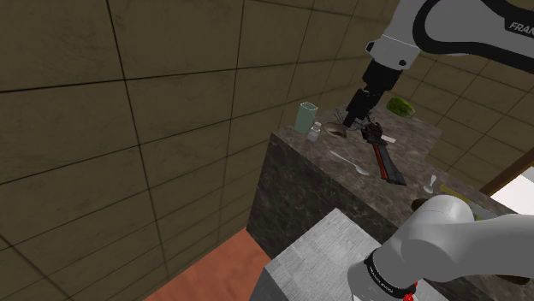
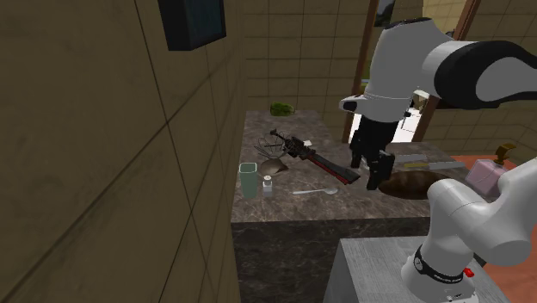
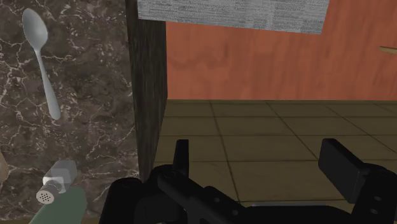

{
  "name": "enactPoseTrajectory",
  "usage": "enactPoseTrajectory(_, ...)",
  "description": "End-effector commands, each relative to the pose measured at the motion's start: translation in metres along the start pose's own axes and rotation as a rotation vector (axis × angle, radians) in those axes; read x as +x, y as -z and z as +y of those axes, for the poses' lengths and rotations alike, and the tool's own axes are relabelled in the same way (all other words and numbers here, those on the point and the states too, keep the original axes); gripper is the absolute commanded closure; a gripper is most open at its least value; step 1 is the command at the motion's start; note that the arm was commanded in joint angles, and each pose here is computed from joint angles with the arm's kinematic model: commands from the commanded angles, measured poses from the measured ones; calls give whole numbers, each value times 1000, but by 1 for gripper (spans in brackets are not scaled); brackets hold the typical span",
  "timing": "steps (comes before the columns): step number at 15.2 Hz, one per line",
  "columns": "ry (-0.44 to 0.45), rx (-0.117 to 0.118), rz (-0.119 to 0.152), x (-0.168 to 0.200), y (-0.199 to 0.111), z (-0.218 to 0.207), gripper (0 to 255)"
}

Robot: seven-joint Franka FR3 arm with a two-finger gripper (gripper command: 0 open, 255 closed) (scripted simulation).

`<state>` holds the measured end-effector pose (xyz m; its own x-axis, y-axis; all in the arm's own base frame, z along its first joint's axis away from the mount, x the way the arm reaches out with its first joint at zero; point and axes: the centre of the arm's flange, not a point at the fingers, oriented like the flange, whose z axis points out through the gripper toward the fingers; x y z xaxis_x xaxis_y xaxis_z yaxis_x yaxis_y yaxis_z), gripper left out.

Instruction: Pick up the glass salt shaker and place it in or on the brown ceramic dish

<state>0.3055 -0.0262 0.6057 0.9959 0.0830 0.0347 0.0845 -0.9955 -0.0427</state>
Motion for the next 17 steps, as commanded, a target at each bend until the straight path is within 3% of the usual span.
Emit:
enactPoseTrajectory(1, 0, 0, 0, 0, 0, 0, 0)
enactPoseTrajectory(17, -5, -18, -24, 115, -95, 150, 0)
